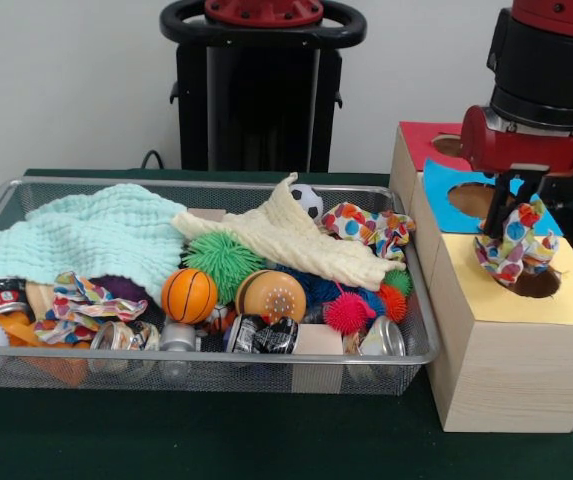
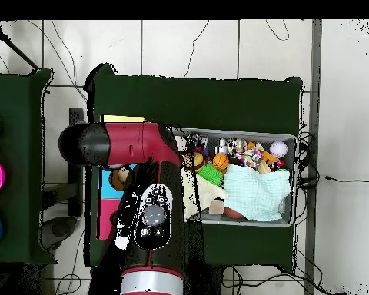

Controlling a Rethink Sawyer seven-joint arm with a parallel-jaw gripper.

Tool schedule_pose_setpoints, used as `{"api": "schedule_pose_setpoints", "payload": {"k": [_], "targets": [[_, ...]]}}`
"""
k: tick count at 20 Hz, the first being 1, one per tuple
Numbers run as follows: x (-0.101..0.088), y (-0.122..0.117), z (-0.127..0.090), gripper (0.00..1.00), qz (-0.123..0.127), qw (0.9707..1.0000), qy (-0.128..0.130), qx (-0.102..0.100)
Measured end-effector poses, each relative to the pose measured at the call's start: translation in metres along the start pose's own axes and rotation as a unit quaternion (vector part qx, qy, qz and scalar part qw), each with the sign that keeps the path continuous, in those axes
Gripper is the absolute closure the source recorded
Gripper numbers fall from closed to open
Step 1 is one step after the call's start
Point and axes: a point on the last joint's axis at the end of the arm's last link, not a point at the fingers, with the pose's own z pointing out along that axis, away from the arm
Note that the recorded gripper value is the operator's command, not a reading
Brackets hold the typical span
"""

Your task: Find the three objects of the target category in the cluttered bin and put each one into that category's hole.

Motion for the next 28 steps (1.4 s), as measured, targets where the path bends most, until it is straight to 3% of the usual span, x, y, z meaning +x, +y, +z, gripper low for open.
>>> {"api": "schedule_pose_setpoints", "payload": {"k": [28], "targets": [[0.0007,0.0077,0.0071,1.0,-0.001,1.0,0.004,-0.003]]}}
